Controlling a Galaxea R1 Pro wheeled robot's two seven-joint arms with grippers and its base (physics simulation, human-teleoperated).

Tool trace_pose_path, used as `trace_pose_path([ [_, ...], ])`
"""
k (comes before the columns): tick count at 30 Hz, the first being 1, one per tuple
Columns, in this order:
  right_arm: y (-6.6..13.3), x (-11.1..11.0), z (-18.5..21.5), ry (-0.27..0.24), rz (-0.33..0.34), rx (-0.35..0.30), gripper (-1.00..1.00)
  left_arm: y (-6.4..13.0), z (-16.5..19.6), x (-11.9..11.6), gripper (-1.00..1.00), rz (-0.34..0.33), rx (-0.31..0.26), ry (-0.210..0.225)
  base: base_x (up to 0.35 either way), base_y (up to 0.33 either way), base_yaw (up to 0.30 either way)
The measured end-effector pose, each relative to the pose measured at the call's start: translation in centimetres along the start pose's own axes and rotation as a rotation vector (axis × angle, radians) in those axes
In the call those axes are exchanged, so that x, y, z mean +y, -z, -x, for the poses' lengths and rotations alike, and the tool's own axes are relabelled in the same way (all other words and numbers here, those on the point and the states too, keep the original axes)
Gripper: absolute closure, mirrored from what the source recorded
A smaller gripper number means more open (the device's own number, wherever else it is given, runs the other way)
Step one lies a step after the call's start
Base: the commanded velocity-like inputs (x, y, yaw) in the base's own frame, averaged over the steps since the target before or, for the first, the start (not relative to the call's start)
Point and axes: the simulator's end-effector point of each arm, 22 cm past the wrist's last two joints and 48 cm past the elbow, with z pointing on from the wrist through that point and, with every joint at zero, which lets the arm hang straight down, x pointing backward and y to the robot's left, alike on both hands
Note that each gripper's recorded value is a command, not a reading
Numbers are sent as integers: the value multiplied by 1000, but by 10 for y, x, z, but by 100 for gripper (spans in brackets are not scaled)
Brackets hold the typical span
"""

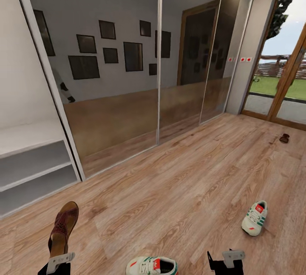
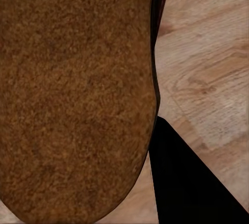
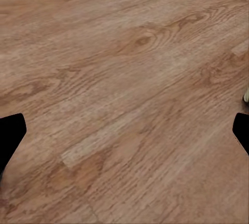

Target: Pick up the two gym shoes and the two sandals from the corridor floor and place them onto the hallstand (shoe rack) in the corridor, making sure they are on the rack and not on the floor. Arrange them so the two gym shoes are next to each other and the two sandals are next to each other.

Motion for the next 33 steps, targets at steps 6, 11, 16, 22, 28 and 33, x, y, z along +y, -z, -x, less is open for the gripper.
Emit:
trace_pose_path([
  [6,0,0,0,0,0,0,-100,0,0,0,100,0,0,0,36,-18,7],
  [11,0,0,0,0,0,0,-100,0,0,0,100,0,0,0,88,-60,50],
  [16,0,1,0,-2,0,0,-100,0,0,0,100,0,0,0,129,-132,208],
  [22,0,0,0,-1,-1,0,-100,0,0,0,100,0,0,0,26,-24,59],
  [28,0,-1,0,-1,-2,1,-100,0,0,0,100,0,0,0,3,-3,6],
  [33,0,-1,0,-1,-2,1,-100,0,0,0,100,0,0,0,1,0,27],
])
